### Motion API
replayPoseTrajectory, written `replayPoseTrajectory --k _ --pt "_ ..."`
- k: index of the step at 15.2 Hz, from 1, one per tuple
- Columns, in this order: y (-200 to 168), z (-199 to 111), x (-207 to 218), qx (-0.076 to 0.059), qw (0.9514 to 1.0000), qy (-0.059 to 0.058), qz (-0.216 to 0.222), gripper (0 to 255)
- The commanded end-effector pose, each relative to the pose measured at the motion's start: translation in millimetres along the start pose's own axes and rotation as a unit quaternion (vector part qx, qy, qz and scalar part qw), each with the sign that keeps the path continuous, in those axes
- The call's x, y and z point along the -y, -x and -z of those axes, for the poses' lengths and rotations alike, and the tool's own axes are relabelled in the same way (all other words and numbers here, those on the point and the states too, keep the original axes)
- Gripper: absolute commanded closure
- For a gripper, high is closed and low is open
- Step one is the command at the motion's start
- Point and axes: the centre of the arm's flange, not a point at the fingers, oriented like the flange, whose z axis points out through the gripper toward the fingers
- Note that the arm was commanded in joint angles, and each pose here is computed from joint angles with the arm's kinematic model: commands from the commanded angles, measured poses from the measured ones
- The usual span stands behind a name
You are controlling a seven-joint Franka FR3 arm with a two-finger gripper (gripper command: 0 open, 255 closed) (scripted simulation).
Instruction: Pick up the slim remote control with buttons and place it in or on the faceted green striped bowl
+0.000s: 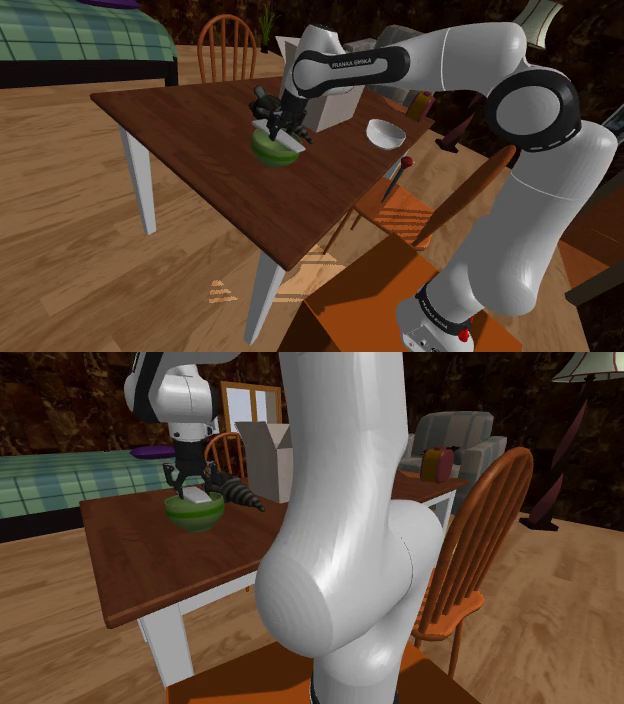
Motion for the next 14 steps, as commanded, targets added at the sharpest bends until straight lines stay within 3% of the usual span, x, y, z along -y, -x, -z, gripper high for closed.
replayPoseTrajectory --k 1,3,4,9,13,14 --pt "0.2 -1.1 0.5 0.001 1.0 0.0 0.0 255" --pt "0.2 -1.1 0.5 0.001 1.0 0.0 0.0 255" --pt "0.3 -1.1 0.6 0.001 1.0 0.0 0.0 0" --pt "0.2 -1.1 0.6 0.001 1.0 0.0 0.0 0" --pt "0.2 48.9 0.5 0.001 1.0 0.0 0.0 0" --pt "0.2 48.9 0.5 0.001 1.0 0.0 0.0 0"
